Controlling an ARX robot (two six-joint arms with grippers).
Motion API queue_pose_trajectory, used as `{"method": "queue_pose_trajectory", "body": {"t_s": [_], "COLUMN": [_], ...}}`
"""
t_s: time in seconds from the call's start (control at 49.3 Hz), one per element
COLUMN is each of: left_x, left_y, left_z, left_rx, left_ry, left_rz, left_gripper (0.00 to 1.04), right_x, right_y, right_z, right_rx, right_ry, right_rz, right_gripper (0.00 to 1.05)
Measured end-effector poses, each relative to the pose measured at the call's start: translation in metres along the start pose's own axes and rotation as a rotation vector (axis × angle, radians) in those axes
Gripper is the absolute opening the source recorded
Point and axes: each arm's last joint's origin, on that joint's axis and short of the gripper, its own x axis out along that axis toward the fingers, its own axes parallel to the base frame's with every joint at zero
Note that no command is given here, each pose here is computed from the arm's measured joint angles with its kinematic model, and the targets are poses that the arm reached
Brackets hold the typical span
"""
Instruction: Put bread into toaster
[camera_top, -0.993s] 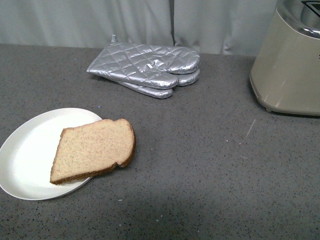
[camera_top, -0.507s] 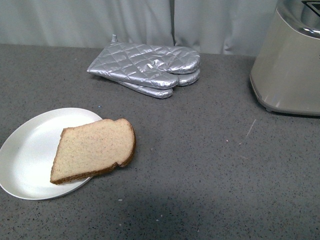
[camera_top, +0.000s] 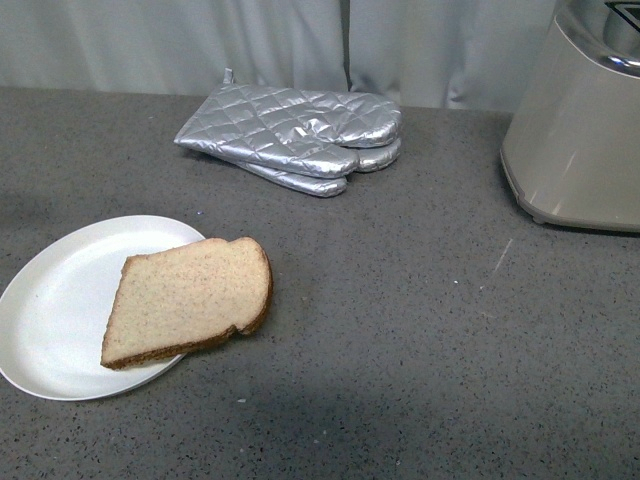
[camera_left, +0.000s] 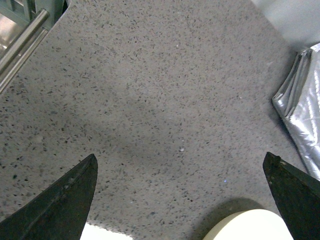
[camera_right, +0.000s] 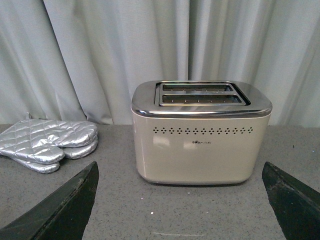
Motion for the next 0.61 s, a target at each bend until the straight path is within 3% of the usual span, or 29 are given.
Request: {"method": "queue_pose_trajectory", "body": {"t_s": [0.385,0.608], "left_x": [0.008,0.015], "left_y": [-0.019,-0.022], "left_z": [-0.033,-0.051], "left_rx": [0.218,0.299], "left_ry": [0.236,0.328], "left_rz": [-0.088,-0.035], "left_gripper": [0.98,0.98], "right_x": [0.000,0.000], "right_y": [0.000,0.000], "right_z": [0.000,0.000], "right_rx": [0.000,0.000], "right_ry": [0.000,0.000], "right_rz": [0.000,0.000], "right_gripper": [0.95,0.95]}}
